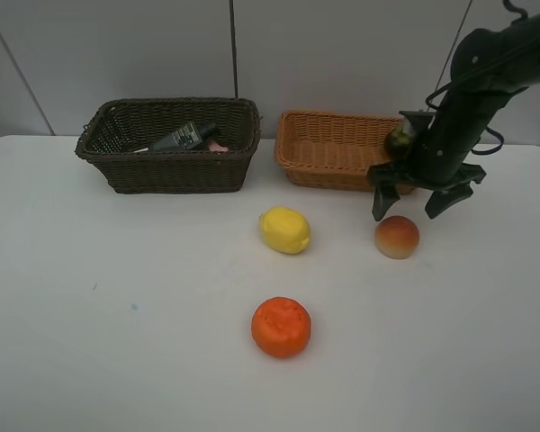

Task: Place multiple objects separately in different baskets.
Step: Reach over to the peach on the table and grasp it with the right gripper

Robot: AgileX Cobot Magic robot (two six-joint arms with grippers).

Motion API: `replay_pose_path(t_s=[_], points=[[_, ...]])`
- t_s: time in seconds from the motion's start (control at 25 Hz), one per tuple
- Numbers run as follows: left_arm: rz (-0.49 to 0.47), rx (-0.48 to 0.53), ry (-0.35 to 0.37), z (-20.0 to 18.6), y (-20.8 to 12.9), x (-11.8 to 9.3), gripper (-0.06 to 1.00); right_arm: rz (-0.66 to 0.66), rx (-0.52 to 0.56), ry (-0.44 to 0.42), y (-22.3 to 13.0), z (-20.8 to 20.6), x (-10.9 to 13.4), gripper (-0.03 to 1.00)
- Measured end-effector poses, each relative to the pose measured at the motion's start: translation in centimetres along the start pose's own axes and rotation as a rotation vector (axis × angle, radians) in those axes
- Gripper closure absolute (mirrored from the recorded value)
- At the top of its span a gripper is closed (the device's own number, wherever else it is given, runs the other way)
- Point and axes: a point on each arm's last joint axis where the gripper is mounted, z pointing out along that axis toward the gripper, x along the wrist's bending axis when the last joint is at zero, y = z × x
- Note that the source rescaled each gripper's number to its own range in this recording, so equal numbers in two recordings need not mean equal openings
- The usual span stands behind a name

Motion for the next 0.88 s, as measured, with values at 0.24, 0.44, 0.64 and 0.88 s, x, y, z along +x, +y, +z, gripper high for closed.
replay_pose_path(t_s=[0.24,0.44,0.64,0.88], points=[[0.0,0.0,0.0,0.0,0.0,0.0,-0.06,-0.002,0.087,-0.007,-0.1,3.7,-0.1,0.02],[0.0,0.0,0.0,0.0,0.0,0.0,-0.06,-0.007,0.109,-0.014,-0.1,5.1,-0.2,0.02],[0.0,0.0,0.0,0.0,0.0,0.0,-0.06,-0.016,0.112,-0.024,-0.1,5.2,-0.3,0.52],[0.0,0.0,0.0,0.0,0.0,0.0,-0.06,-0.017,0.129,-0.026,-0.1,5.2,-0.3,0.82]])
